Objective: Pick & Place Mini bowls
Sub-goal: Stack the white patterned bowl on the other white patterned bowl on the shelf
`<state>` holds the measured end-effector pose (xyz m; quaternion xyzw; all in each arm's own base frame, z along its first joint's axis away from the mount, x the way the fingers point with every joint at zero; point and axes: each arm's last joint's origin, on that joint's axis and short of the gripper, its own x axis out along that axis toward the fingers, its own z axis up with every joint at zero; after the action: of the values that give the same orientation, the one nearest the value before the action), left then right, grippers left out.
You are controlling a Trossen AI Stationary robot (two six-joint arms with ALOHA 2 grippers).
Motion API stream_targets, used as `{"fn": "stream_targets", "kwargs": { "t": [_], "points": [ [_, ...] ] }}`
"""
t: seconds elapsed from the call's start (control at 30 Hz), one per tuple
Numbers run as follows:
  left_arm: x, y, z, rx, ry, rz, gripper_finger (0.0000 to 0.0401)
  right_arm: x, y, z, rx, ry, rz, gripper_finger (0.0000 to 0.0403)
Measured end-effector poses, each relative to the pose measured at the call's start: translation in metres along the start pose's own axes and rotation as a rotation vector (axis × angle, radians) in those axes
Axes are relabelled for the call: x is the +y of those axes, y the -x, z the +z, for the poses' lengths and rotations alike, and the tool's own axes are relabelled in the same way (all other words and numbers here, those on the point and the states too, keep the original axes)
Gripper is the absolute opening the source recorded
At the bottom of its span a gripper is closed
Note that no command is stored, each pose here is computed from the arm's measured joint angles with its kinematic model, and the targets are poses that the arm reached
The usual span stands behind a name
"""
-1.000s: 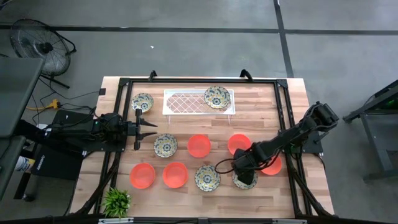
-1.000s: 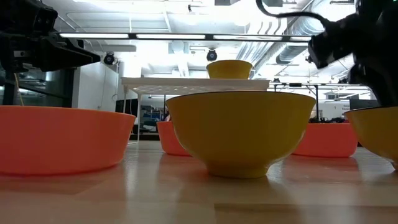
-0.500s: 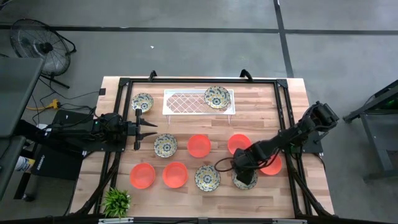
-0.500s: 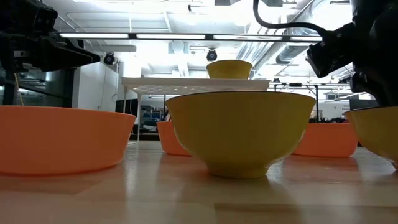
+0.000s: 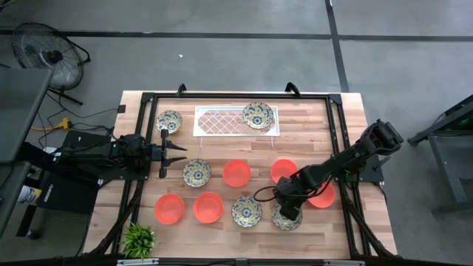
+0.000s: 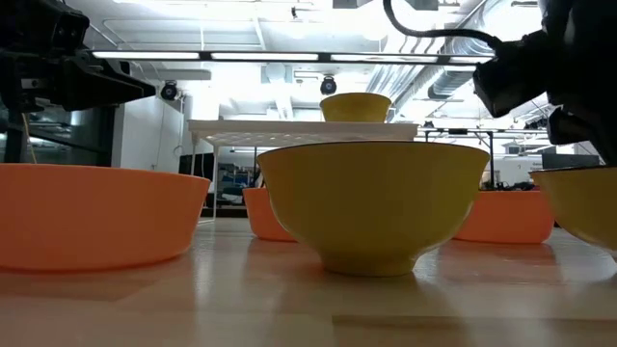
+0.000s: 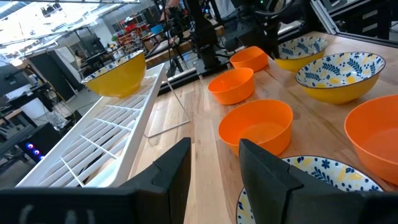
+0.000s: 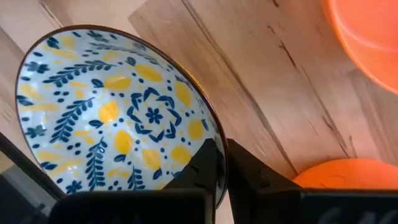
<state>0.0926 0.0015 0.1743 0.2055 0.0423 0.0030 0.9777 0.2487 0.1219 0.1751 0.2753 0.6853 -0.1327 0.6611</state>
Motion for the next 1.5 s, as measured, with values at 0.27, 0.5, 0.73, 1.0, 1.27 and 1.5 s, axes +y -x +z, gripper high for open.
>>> {"fn": "stream_targets", "kwargs": {
  "t": [0.27,0.5,0.73,1.0,1.27,1.5],
  "points": [
    [0.0,0.0,0.0,0.0,0.0,0.0,0.0131,0.002,0.001,0.0,0.013,-0.056,0.03,0.0003],
    [0.0,0.0,0.0,0.0,0.0,0.0,0.0131,0.009,0.008,0.002,0.02,-0.134,0.062,0.0001],
    [0.0,0.0,0.0,0.0,0.0,0.0,0.0131,0.011,0.014,0.001,0.035,-0.181,0.105,0.0],
    [0.0,0.0,0.0,0.0,0.0,0.0,0.0131,0.016,0.015,0.002,0.059,-0.192,0.173,0.0],
    [0.0,0.0,0.0,0.0,0.0,0.0,0.0131,0.024,0.022,0.005,0.06,-0.197,0.224,0.0],
    [0.0,0.0,0.0,0.0,0.0,0.0,0.0131,0.031,0.046,0.004,0.075,-0.192,0.199,0.0]
  ]
}}
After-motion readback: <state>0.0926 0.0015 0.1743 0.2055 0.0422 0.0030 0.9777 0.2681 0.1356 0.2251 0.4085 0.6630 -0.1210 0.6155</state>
